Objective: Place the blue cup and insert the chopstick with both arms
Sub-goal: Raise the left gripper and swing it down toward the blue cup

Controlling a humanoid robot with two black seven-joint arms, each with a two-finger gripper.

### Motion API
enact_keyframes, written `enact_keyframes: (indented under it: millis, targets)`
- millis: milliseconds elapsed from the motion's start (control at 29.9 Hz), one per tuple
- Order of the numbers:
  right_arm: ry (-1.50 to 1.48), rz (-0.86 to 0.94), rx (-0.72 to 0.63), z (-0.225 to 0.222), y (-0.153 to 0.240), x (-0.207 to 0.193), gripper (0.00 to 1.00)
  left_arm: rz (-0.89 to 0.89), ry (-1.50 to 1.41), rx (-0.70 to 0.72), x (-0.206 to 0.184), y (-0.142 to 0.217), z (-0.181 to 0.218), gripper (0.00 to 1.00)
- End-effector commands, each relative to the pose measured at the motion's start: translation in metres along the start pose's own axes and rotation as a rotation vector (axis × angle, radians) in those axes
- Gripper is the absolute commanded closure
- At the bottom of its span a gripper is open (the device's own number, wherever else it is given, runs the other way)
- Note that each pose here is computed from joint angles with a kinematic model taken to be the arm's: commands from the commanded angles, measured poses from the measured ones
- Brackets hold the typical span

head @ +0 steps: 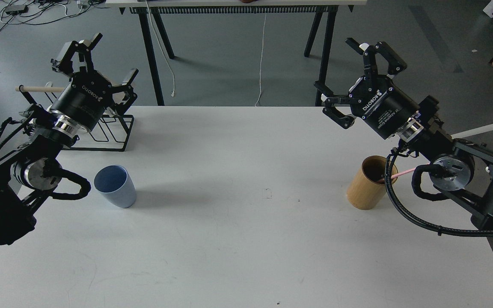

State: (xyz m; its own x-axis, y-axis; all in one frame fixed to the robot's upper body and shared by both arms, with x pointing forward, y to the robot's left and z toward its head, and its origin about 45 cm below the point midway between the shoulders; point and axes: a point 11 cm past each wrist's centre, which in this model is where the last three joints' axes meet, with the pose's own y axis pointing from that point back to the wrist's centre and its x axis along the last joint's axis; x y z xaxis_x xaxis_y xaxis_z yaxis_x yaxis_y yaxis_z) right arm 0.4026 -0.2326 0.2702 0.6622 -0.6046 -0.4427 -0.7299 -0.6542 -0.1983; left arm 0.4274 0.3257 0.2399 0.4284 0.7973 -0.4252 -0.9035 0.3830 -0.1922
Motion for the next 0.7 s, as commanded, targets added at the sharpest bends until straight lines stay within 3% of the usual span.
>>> enact_keyframes:
  millis: [0,134,368,502,669]
  targets:
    - [-0.001,0.002,0.000,0.000,0.001,0.000,0.02,-0.009,-0.002,-0.005,-0.002,-0.001,0.004,0.01]
    - [-0.001,0.004,-0.001,0.000,0.001,0.001,0.02,-0.012,-0.011,-0.004,-0.001,0.000,0.008,0.01]
    - [-0.001,0.001,0.000,0.000,0.001,0.000,0.02,0.123,-0.034,-0.072,0.039,0.011,0.029,0.01]
    - [-0.001,0.001,0.006,-0.001,0.000,0.000,0.02,0.102,0.002,-0.089,0.027,-0.001,0.019,0.01]
    - [-0.002,-0.003,0.033,-0.010,-0.002,-0.001,0.02,0.018,-0.006,-0.155,0.005,-0.021,0.053,0.01]
